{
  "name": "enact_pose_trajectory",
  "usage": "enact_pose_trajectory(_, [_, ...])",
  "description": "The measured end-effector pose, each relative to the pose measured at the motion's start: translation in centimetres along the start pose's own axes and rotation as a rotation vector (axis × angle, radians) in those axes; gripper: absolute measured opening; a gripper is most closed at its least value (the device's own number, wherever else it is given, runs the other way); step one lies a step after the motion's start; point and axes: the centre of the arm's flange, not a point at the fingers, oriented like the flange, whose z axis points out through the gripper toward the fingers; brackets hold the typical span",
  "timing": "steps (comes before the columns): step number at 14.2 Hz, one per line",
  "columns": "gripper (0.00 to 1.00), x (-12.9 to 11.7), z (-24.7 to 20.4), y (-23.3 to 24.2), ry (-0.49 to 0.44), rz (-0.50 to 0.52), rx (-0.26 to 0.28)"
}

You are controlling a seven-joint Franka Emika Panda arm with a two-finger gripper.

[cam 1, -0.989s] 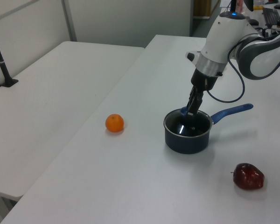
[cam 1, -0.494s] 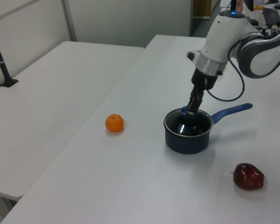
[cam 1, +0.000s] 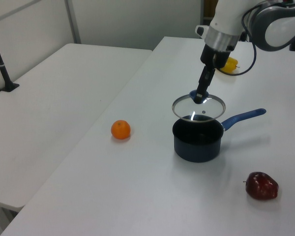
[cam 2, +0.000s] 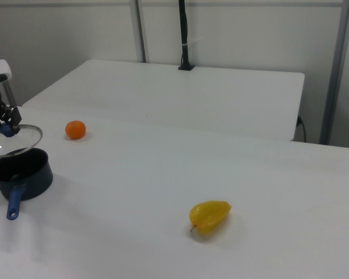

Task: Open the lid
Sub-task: 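Lift the glass lid off the saucepan and carry it aside, then lower the glass lid onto the table beside the saucepan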

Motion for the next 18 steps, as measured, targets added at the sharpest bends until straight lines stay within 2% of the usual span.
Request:
enact_pose_trajectory(4, [0.61, 1.7, -1.3, 7.1, 0.031, 0.110, -0.035])
enact_pose_trajectory(8, [0.61, 2.4, -1.8, 17.0, 0.039, 0.191, -0.090])
enact_pose_trajectory(11, [0.61, 1.3, -0.4, 22.2, 0.003, 0.235, -0.118])
enact_pose_trajectory(14, [0.61, -1.0, 2.9, 25.8, -0.027, 0.277, -0.135])
enact_pose_trajectory(18, [0.61, -3.2, 7.5, 26.3, -0.035, 0.258, -0.136])
